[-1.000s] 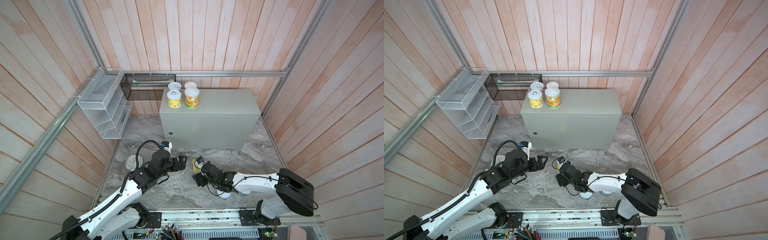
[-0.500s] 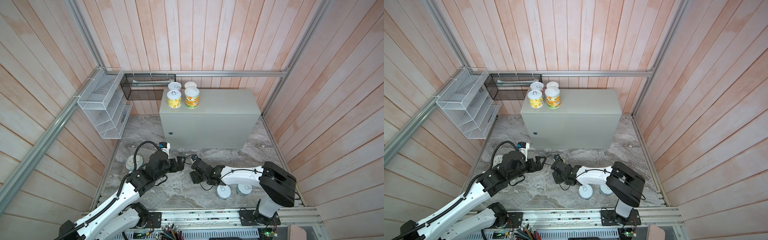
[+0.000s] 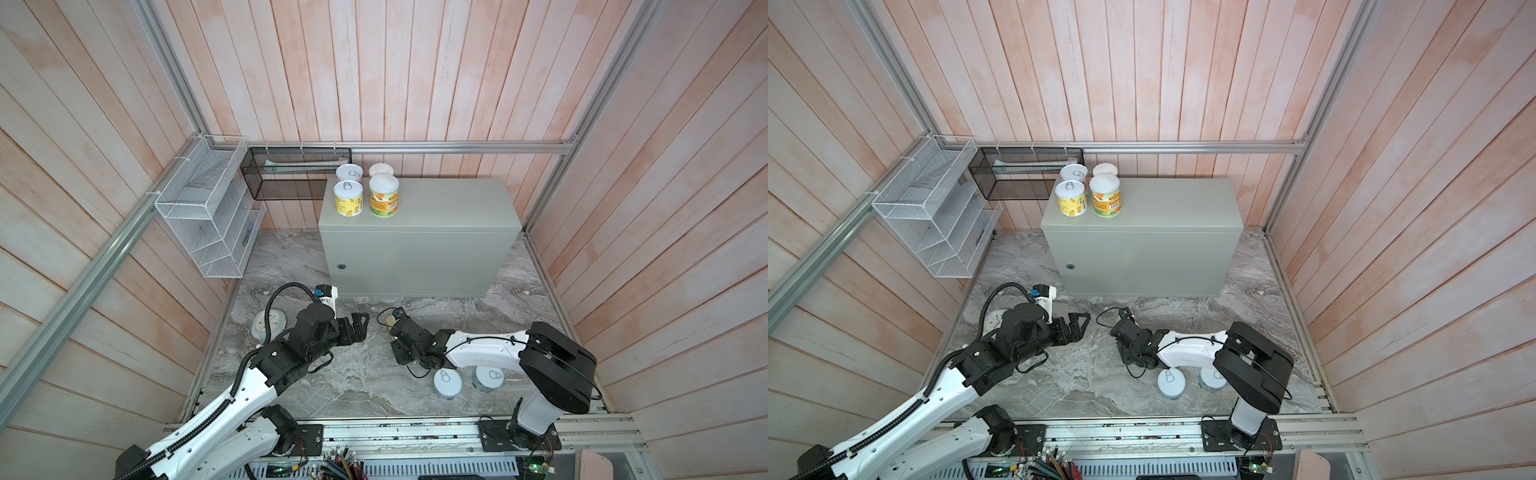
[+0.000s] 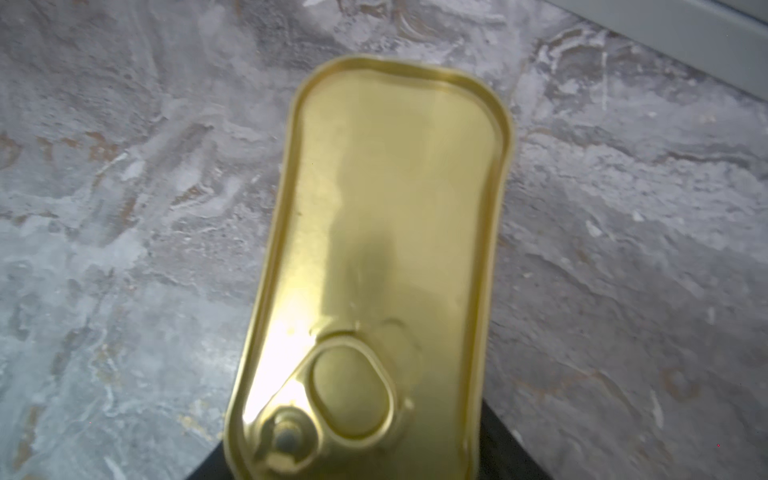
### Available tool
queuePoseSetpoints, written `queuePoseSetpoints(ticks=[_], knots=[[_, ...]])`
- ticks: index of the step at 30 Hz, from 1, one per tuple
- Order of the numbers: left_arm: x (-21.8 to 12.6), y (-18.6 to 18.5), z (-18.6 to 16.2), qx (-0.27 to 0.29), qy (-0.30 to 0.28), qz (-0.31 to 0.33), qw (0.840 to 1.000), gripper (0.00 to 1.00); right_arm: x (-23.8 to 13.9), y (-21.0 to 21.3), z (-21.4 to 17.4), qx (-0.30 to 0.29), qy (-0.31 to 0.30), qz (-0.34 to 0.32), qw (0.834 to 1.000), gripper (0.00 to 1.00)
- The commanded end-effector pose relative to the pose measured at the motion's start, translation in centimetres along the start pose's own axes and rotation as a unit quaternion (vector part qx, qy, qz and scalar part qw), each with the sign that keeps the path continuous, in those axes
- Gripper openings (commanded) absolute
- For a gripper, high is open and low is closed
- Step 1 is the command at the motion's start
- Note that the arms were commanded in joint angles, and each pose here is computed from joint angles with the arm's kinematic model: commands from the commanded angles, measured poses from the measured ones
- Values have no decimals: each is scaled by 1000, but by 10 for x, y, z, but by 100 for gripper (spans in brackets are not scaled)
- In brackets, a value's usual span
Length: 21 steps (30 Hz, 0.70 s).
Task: Place and organize the canned foods onto the counter
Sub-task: 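Close the right gripper on the gold-lidded tin and lift it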
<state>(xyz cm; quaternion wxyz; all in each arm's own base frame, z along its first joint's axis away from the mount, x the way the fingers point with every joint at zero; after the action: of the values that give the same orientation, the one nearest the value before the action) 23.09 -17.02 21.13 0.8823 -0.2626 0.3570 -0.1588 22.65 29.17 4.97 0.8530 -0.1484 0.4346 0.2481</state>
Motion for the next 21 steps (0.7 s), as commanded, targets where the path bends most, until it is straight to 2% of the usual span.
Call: queuePoseSetpoints(ticks=[1, 21], knots=[[3, 8, -3, 1, 0, 14, 1000, 100, -11, -11, 10, 27, -39, -6, 999, 61], [2, 14, -11, -24, 9, 17, 1000, 100, -4, -24, 18, 22, -71, 19, 997, 62]])
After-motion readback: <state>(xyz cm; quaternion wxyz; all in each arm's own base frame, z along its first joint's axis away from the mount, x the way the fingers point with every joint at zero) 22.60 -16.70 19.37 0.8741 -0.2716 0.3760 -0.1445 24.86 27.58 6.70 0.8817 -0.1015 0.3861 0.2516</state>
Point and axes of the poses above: each gripper's point midway between its finger pads, its own x axis out along the fingers, its own y axis along the line the jaws close on, z = x × y, the point moved 2 cm from there along -x, back along the fingers, and after that the axes turned 8 degrees about -x, right-handed, at the moved point
